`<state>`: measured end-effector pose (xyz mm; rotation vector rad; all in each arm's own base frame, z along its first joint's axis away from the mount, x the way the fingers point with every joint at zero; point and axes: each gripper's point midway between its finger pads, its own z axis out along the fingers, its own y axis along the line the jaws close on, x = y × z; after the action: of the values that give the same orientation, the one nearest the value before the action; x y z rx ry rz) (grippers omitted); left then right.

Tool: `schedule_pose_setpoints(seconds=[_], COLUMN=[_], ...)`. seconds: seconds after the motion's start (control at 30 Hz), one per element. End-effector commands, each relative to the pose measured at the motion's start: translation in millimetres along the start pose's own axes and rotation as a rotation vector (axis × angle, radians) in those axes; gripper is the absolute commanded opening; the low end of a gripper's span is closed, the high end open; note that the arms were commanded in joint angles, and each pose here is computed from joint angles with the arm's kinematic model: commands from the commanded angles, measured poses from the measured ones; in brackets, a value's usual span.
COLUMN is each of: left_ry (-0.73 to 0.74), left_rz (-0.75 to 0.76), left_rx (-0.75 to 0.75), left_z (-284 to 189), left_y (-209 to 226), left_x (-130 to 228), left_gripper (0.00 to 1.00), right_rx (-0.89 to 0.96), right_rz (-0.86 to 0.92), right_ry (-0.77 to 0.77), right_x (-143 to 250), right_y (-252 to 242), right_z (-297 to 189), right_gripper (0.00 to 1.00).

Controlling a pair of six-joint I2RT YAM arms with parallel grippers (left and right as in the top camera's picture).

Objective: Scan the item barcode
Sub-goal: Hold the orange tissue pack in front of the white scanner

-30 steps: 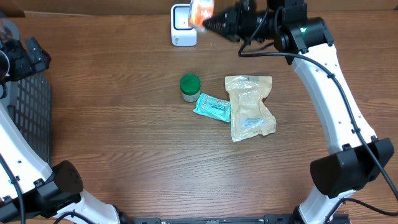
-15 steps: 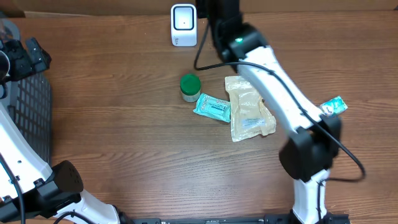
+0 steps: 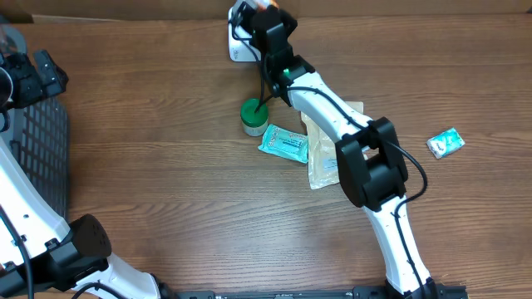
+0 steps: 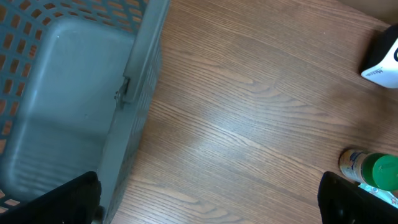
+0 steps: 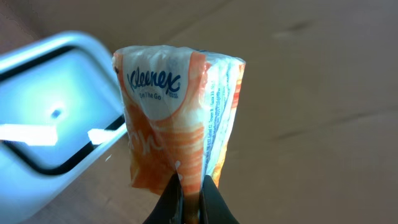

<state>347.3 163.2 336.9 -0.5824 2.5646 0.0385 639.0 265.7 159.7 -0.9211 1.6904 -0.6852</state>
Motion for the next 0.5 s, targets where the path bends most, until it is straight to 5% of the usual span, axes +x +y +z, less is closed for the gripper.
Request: schedule_pose_setpoints(seconds=[0.0,0.47], left_ry=[-0.025,-0.025], left_rz=[0.027,0.027], left_rx=[0.003,0.003], left_z=[-8.0,-8.0], left_y=[-3.4,-3.4], left_x=[-1.8,-1.8], left_gripper=[1.00,1.00], right_rx=[-0.026,-0.042], right_rz=[-0.108,-0.118], right_ry=[0.004,-0.030], right_x=[7.3,-10.4], right_y=[19.5,37.6], right_z=[9.5,0.6], right_gripper=[0.04,0.04])
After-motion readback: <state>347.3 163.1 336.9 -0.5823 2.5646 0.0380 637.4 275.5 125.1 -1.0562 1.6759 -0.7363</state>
